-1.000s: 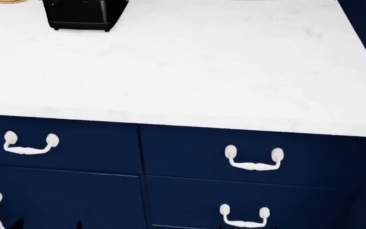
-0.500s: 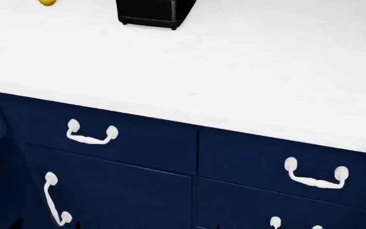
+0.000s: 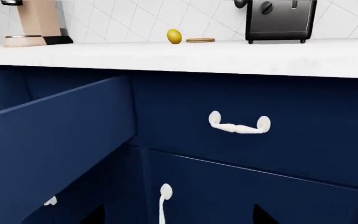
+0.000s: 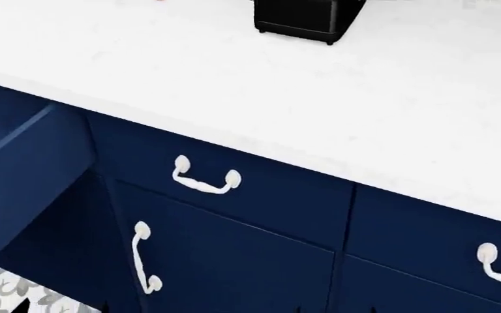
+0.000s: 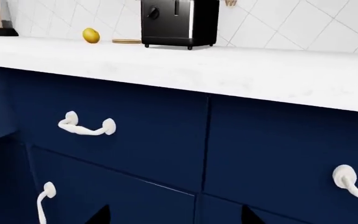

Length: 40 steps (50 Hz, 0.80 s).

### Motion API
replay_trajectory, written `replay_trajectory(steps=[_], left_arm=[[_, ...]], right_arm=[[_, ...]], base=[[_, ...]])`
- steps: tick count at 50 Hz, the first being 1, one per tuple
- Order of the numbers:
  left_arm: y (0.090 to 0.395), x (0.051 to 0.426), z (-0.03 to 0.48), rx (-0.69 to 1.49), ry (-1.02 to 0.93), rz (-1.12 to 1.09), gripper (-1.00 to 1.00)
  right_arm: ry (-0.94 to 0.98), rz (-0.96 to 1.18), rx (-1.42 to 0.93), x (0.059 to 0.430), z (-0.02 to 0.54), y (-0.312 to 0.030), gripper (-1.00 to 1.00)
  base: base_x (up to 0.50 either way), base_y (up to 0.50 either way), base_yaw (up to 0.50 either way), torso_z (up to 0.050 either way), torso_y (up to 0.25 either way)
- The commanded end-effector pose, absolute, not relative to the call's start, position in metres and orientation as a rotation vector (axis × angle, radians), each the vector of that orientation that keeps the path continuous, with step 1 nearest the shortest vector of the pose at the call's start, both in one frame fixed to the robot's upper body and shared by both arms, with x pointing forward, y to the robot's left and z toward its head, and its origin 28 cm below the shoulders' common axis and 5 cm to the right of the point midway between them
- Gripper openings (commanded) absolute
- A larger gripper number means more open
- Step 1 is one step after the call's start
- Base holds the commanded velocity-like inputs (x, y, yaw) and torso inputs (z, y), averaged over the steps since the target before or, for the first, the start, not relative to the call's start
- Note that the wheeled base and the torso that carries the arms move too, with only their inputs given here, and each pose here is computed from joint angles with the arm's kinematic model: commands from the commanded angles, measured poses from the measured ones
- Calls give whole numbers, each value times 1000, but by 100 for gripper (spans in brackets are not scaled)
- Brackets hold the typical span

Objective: Close the left drawer.

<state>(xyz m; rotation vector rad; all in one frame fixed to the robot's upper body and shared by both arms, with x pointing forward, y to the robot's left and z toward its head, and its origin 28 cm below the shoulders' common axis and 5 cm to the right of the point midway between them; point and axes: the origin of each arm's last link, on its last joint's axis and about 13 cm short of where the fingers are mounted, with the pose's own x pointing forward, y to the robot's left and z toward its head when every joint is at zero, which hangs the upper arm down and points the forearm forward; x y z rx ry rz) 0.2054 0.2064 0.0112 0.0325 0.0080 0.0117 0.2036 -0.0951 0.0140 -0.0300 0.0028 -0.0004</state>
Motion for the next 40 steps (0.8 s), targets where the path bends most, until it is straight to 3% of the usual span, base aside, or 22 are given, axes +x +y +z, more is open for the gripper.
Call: replay_trajectory(steps=[1, 40], left_arm=[[206, 204, 12, 31, 5, 10, 100], [205, 205, 13, 38, 4, 11, 100]], right_arm=[[0, 2, -31, 203, 15, -95, 100], [1, -1, -24, 202, 14, -96, 100]], base=[[0, 0, 500, 0, 0], [0, 0, 500, 0, 0]])
